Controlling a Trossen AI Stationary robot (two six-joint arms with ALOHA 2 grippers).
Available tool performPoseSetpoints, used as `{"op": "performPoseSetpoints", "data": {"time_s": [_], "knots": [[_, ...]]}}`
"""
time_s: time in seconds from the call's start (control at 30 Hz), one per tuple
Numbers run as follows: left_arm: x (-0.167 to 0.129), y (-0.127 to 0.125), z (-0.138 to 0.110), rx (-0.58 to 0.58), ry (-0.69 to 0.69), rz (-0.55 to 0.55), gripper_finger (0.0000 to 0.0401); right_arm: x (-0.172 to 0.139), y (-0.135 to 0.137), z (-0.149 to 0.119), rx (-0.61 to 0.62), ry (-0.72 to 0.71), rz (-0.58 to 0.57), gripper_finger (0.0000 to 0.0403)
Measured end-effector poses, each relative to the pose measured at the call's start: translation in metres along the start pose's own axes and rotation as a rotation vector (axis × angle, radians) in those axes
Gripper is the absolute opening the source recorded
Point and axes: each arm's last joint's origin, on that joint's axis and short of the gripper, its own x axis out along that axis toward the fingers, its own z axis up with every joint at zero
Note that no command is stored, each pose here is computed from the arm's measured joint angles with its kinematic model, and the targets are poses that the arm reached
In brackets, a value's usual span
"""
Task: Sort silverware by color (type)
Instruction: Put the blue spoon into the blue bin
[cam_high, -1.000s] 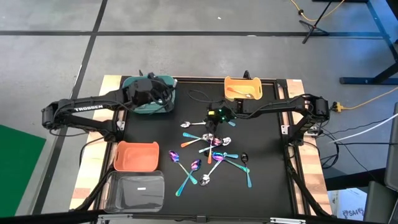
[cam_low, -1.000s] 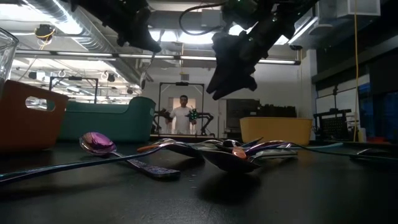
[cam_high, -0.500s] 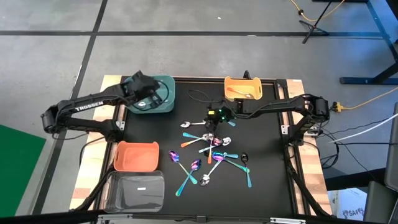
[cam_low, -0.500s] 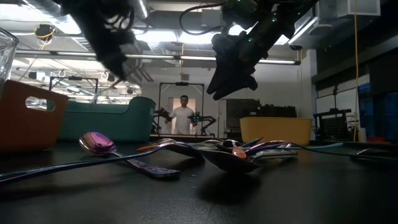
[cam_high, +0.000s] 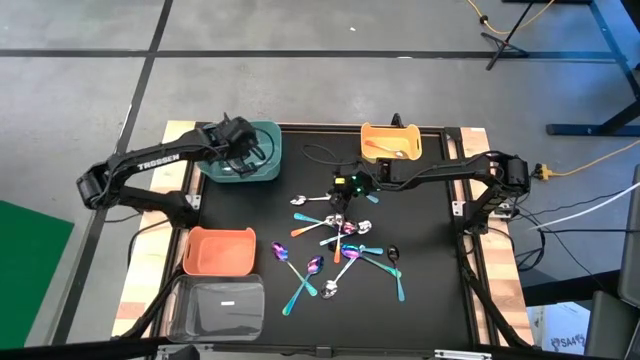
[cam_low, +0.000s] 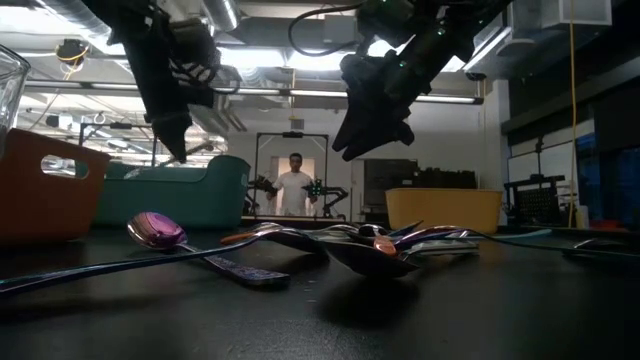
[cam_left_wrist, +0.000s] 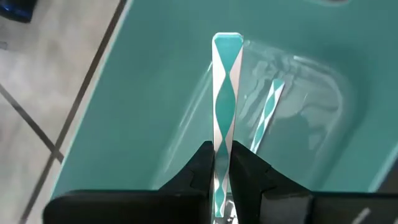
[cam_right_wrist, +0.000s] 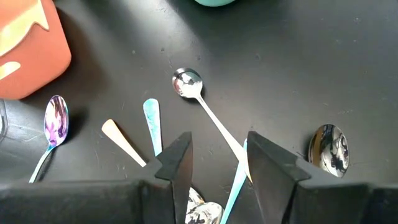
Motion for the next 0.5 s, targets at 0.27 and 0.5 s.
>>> {"op": "performPoseSetpoints", "data": {"time_s": [0.27, 0.5], "knots": [[0.026, -0.008, 0.004, 0.061, 0.09, -0.036, 0.0027, 0.0, 0.0, 0.0, 0.001, 0.0, 0.0, 0.0138], [0.042, -0.014, 0.004, 0.145, 0.144, -0.055, 0.0028, 0.0, 0.0, 0.0, 0.001, 0.0, 0.0, 0.0138]]}}
